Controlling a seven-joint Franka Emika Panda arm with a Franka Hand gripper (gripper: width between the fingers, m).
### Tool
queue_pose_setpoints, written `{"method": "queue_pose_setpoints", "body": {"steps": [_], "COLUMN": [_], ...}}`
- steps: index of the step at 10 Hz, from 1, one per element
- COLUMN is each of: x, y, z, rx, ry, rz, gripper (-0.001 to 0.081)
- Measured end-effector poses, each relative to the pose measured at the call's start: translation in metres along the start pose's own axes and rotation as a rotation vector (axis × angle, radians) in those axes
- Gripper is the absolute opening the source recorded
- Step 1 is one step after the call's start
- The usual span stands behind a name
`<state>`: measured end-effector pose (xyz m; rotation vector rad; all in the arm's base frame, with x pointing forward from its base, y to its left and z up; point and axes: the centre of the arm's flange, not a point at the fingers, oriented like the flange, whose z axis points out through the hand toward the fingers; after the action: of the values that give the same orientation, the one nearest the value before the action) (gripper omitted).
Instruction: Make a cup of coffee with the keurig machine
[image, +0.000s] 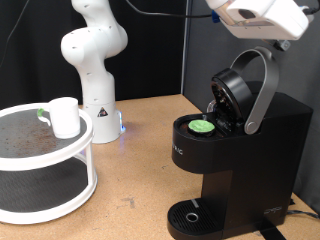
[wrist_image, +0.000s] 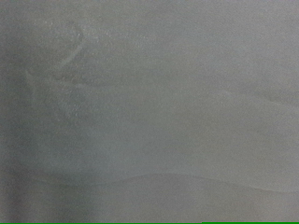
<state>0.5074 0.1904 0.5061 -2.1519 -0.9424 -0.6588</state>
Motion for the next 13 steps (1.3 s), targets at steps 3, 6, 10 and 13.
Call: {"method": "queue_pose_setpoints", "body": {"steps": [3, 6, 10, 13], "x": [-0.011, -0.022, -0.061, -0.09], "y": [0.012, 0.018, 0.049, 0.077], "z": [-0.02, -0.034, -0.06, -0.085], "rx": [0.024, 0.011, -0.02, -0.046], "ry": [-0.031, -0.092, -0.121, -0.104], "rz": [-0.009, -0.007, 0.029, 0.032], "gripper": [0.0003, 0.0003, 0.0003, 0.0003]}}
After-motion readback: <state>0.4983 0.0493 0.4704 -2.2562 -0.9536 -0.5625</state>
